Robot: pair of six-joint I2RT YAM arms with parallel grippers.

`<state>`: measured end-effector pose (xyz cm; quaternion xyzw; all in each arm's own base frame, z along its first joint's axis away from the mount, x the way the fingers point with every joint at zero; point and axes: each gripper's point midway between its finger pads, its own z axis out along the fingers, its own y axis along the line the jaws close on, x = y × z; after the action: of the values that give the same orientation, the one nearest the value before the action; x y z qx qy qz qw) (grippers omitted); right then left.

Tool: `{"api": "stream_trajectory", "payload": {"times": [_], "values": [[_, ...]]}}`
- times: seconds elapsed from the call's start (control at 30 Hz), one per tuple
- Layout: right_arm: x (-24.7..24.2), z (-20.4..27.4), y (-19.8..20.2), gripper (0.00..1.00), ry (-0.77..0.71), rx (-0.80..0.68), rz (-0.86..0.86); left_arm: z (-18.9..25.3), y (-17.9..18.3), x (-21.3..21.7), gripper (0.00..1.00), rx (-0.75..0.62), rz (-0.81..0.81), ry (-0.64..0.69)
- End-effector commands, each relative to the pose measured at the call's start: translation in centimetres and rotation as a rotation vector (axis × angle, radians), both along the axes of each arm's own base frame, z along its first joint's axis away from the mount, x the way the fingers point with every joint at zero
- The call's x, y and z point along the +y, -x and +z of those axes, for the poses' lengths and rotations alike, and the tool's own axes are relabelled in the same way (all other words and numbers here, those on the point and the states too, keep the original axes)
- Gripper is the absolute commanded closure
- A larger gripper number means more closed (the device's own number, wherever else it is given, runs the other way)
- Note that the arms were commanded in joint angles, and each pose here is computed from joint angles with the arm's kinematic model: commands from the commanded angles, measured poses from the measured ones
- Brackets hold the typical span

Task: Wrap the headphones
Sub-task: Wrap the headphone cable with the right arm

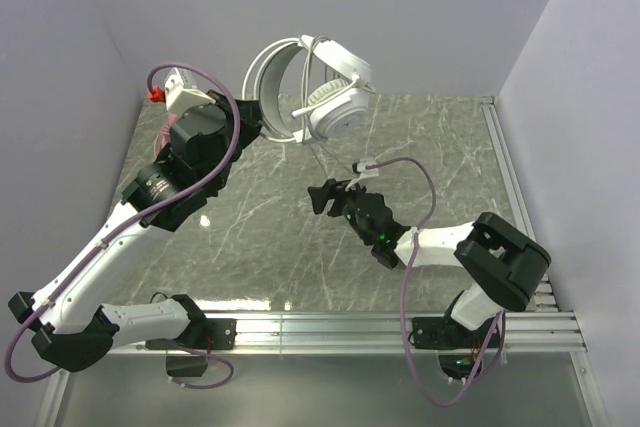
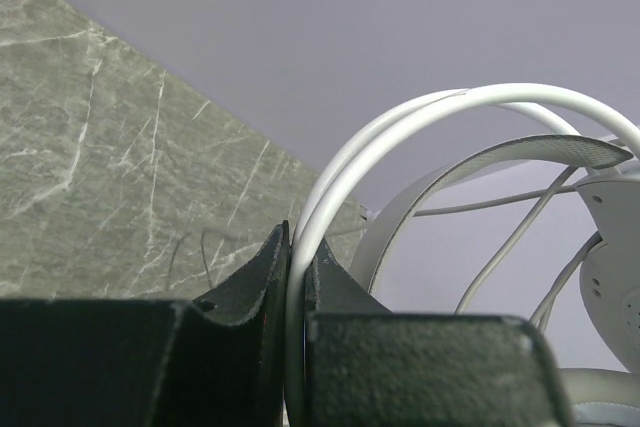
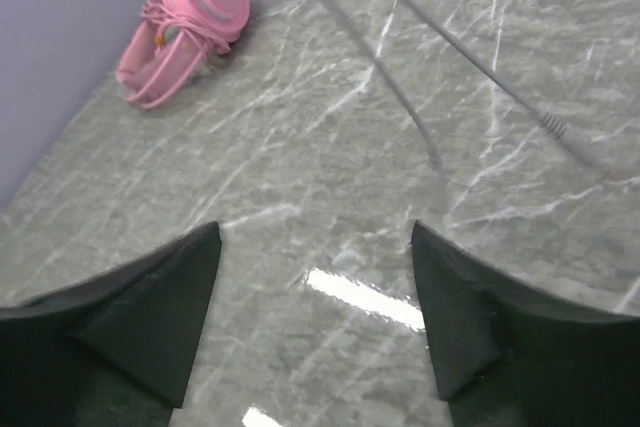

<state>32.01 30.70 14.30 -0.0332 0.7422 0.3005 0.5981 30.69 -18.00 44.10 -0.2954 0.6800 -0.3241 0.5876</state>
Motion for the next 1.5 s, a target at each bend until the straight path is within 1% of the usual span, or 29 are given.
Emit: {"api": "stream_trajectory", "payload": {"times": [0.0,0.1,0.23,0.37,0.43,0.5,0.6,0.63,0.7,0.77,0.8,1.03,1.07,1.13,1.17,1.23,1.3,1.33,1.37,1.43,1.47], "values": [[-1.0,2.0,-0.3,0.14,-0.113,-0.04,-0.029,6.4,1.4,0.8,1.0,-0.143,-0.013,0.187],[-1.6,2.6,-0.7,0.13,-0.134,-0.05,-0.022,6.3,1.4,0.7,1.0,-0.137,-0.014,0.183],[-2.3,2.5,-2.2,0.12,-0.03,-0.082,-0.052,6.5,1.6,0.7,1.0,-0.14,-0.024,0.191],[-1.7,3.2,-3.8,0.11,0.067,-0.121,-0.064,6.9,1.9,0.8,1.0,-0.147,-0.035,0.199],[-1.5,2.7,-4.5,0.11,0.134,-0.131,-0.064,7.0,2.0,0.7,1.0,-0.149,-0.041,0.199],[-1.1,3.3,-5.4,0.1,0.154,-0.148,-0.078,7.1,2.0,0.6,1.0,-0.149,-0.047,0.198],[-0.2,3.8,-6.3,0.1,0.189,-0.169,-0.055,7.3,2.1,0.5,1.0,-0.15,-0.055,0.199],[0.1,2.9,-6.6,0.1,0.217,-0.154,-0.042,7.4,2.1,0.5,1.0,-0.153,-0.056,0.199],[0.5,3.8,-7.6,0.1,0.217,-0.162,-0.05,7.4,2.1,0.5,1.0,-0.151,-0.056,0.2],[0.2,3.6,-8.6,0.1,0.225,-0.135,-0.091,7.6,2.2,0.5,1.0,-0.152,-0.056,0.201],[0.0,3.6,-9.1,0.1,0.204,-0.119,-0.101,7.6,2.2,0.6,1.0,-0.155,-0.055,0.203],[-0.9,3.7,-11.4,0.11,0.143,-0.103,-0.087,8.0,2.5,0.8,1.0,-0.164,-0.06,0.207],[-0.5,3.8,-11.3,0.13,0.131,-0.103,-0.052,7.9,2.5,0.8,1.0,-0.163,-0.06,0.209],[-0.8,3.6,-11.6,0.18,0.111,-0.09,-0.041,8.0,2.6,0.8,1.0,-0.165,-0.06,0.209],[-0.8,3.5,-11.4,0.23,0.107,-0.085,-0.032,8.0,2.6,0.9,1.0,-0.165,-0.057,0.209],[-0.9,3.2,-10.6,0.27,0.084,-0.077,-0.016,7.9,2.5,0.9,1.0,-0.164,-0.055,0.207],[-1.0,2.8,-9.9,0.34,0.061,-0.062,-0.006,7.9,2.5,0.9,1.0,-0.165,-0.057,0.208],[-1.3,2.6,-9.4,0.39,0.053,-0.055,-0.008,7.8,2.4,0.8,1.0,-0.163,-0.057,0.207],[-1.5,2.4,-9.2,0.51,0.046,-0.05,-0.012,7.7,2.4,0.7,1.0,-0.163,-0.058,0.209],[-1.6,2.3,-8.6,0.58,0.03,-0.043,-0.002,7.5,2.3,0.6,1.0,-0.159,-0.061,0.205],[-1.6,2.3,-8.4,0.6,0.025,-0.039,0.004,7.5,2.3,0.5,1.0,-0.158,-0.063,0.205]]}}
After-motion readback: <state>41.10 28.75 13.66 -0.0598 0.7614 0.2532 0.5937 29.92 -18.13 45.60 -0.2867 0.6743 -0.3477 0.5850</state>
